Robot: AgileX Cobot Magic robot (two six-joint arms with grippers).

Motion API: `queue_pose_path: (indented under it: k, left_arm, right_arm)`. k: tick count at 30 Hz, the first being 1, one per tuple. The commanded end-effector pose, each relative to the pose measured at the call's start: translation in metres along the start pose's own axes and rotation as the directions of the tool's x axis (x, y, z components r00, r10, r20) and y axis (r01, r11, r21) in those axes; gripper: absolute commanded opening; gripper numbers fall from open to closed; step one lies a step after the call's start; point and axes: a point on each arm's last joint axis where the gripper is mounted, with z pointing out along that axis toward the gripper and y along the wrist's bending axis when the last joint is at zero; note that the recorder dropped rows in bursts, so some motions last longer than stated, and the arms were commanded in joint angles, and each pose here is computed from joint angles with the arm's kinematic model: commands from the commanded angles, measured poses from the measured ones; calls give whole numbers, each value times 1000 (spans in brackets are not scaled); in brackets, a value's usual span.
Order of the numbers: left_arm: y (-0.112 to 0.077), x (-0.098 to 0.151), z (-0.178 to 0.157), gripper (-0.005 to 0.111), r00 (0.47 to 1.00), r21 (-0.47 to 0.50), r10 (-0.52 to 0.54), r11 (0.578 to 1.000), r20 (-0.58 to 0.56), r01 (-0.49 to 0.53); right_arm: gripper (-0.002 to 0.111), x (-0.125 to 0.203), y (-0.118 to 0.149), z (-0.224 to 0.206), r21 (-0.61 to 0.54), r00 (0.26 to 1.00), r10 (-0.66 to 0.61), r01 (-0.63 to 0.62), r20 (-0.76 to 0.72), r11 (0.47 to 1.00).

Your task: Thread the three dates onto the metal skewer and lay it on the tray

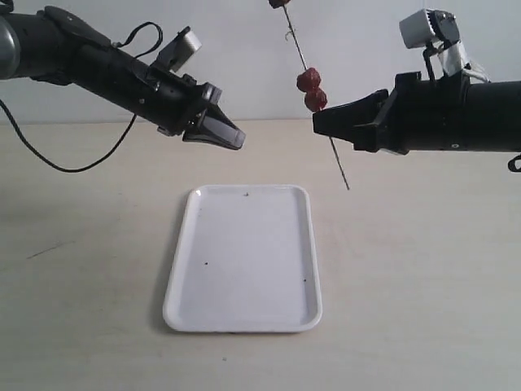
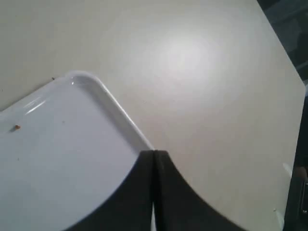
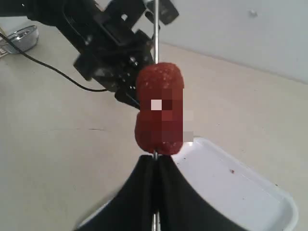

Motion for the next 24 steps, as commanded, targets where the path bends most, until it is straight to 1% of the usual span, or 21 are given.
queue_pose_path:
  k: [1, 3, 4, 5, 6, 7, 8, 9, 10, 11, 12, 13, 14, 16, 17, 18, 19, 20, 21, 23, 24]
  left_arm:
    - [6, 13, 11, 0, 1000, 4, 0, 1000, -24, 0]
    - [9, 16, 13, 0, 1000, -1, -10, 1000, -24, 10]
    - [9, 17, 13, 0, 1000, 0, -16, 1000, -23, 16]
    - [10, 18, 14, 0, 1000, 2, -23, 1000, -21, 23]
    - [10, 20, 15, 0, 999, 6, -31, 999, -20, 32]
    - [10, 20, 15, 0, 999, 8, -34, 999, -20, 34]
    - [9, 20, 15, 0, 999, 12, -32, 999, -23, 32]
    - [9, 22, 15, 0, 999, 20, -26, 999, -33, 27]
    - [8, 22, 15, 0, 999, 26, -26, 999, -37, 27]
    - [8, 22, 15, 0, 999, 31, -27, 999, -39, 28]
    - [8, 22, 15, 0, 999, 35, -27, 999, -42, 28]
    - [7, 22, 15, 0, 999, 36, -27, 999, -44, 28]
    - [7, 22, 15, 0, 999, 37, -22, 999, -44, 23]
    - [8, 22, 15, 0, 999, 35, -17, 999, -42, 18]
    - [8, 22, 15, 0, 999, 35, -17, 999, -42, 18]
    - [7, 22, 14, 0, 999, 33, -11, 999, -37, 13]
    - [7, 21, 12, 0, 1000, -4, -9, 1000, -8, 9]
    - [7, 20, 8, 0, 999, -66, -7, 998, 36, 9]
    - [7, 20, 0, 0, 995, -164, 2, 986, 103, 15]
    - [4, 25, -13, 0, 983, -288, 22, 957, 180, 32]
    - [2, 27, -18, 0, 980, -320, 27, 947, 199, 39]
  right_arm:
    - [0, -21, 7, -9, 5, 995, 77, -77, 61, 997]
    - [0, -25, 8, -9, 8, 974, 217, -218, 69, 976]
    - [0, -27, 7, -9, 8, 962, 263, -264, 73, 965]
    - [0, -27, 8, -9, 5, 965, 252, -253, 74, 967]
    - [0, -28, 12, -9, -35, 984, 161, -159, 76, 987]
    - [0, -30, 19, -9, -105, 995, 14, -4, 98, 994]
    - [0, -31, 27, -9, -165, 986, -102, 123, 132, 979]
    - [0, -30, 27, -8, -152, 989, -90, 108, 120, 982]
    - [0, -30, 19, -7, -77, 995, 52, -46, 84, 996]
    - [0, -30, 6, -7, 54, 965, 249, -254, 78, 966]
    - [0, -30, 6, -7, 53, 973, 217, -221, 76, 974]
    - [0, -32, 16, -7, -49, 996, 47, -43, 81, 998]
    - [0, -32, 20, -7, -88, 996, 7, 1, 93, 996]
    - [0, -33, 20, -7, -98, 992, 92, -83, 88, 992]
    - [0, -34, 22, -8, -108, 994, 42, -32, 98, 994]
    - [0, -33, 21, -8, -93, 992, 88, -80, 87, 992]
    - [0, -31, 18, -8, -57, 984, 167, -164, 54, 985]
    - [0, -27, 15, -8, -15, 978, 206, -205, 22, 979]
    - [0, -22, 11, -7, 51, 971, 237, -235, -28, 971]
    - [0, -14, 8, -2, 153, 960, 264, -249, -88, 956]
    - [0, -12, 9, 1, 189, 956, 276, -254, -102, 949]
